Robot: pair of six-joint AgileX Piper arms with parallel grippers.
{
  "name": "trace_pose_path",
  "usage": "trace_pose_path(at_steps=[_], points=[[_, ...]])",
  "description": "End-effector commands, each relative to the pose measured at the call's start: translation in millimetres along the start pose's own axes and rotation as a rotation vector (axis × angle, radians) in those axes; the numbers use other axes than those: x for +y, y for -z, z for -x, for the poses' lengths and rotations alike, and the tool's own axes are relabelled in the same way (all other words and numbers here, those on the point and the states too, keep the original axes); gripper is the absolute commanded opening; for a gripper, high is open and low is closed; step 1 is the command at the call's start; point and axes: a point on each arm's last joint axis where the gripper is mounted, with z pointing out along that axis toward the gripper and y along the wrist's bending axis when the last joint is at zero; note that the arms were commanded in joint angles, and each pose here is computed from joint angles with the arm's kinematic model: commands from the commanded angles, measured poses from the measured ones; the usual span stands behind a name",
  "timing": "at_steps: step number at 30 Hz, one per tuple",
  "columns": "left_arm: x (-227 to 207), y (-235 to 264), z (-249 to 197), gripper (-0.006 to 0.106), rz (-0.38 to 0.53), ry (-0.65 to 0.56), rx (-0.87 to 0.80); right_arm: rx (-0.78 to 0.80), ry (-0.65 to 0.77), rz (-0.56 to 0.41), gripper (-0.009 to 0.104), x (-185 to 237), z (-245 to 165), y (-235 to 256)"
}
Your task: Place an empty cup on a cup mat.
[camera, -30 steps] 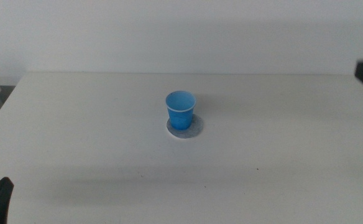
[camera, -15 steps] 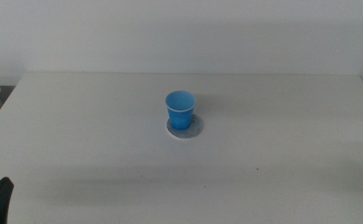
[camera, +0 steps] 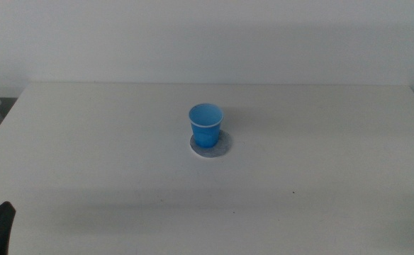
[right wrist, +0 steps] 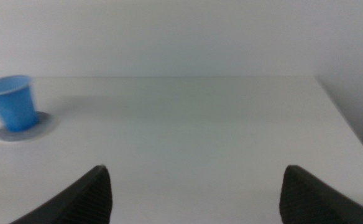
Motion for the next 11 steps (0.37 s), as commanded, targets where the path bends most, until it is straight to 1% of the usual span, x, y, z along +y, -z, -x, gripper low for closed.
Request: trace_pose_path(at_steps=[1,3,6,11], points=[[-0.1,0.3,0.9,0.094,-0.002,0.005,-0.010,0.038,0.018,-0.049,0.093,-3.3,-6.1,0.2],[-0.1,0.3,0.9,0.094,-0.002,0.005,-0.010,0.036,0.014,-0.091,0.093,-5.6,-5.9,0.4],[-0.1,0.3,0.9,0.094,-0.002,0.005,-0.010,0.029,0.009,-0.116,0.093,-7.0,-5.3,0.6],[-0.1,0.3,0.9,0.094,-0.002,0.005,-0.010,0.029,0.009,-0.119,0.093,-7.1,-5.3,0.6]])
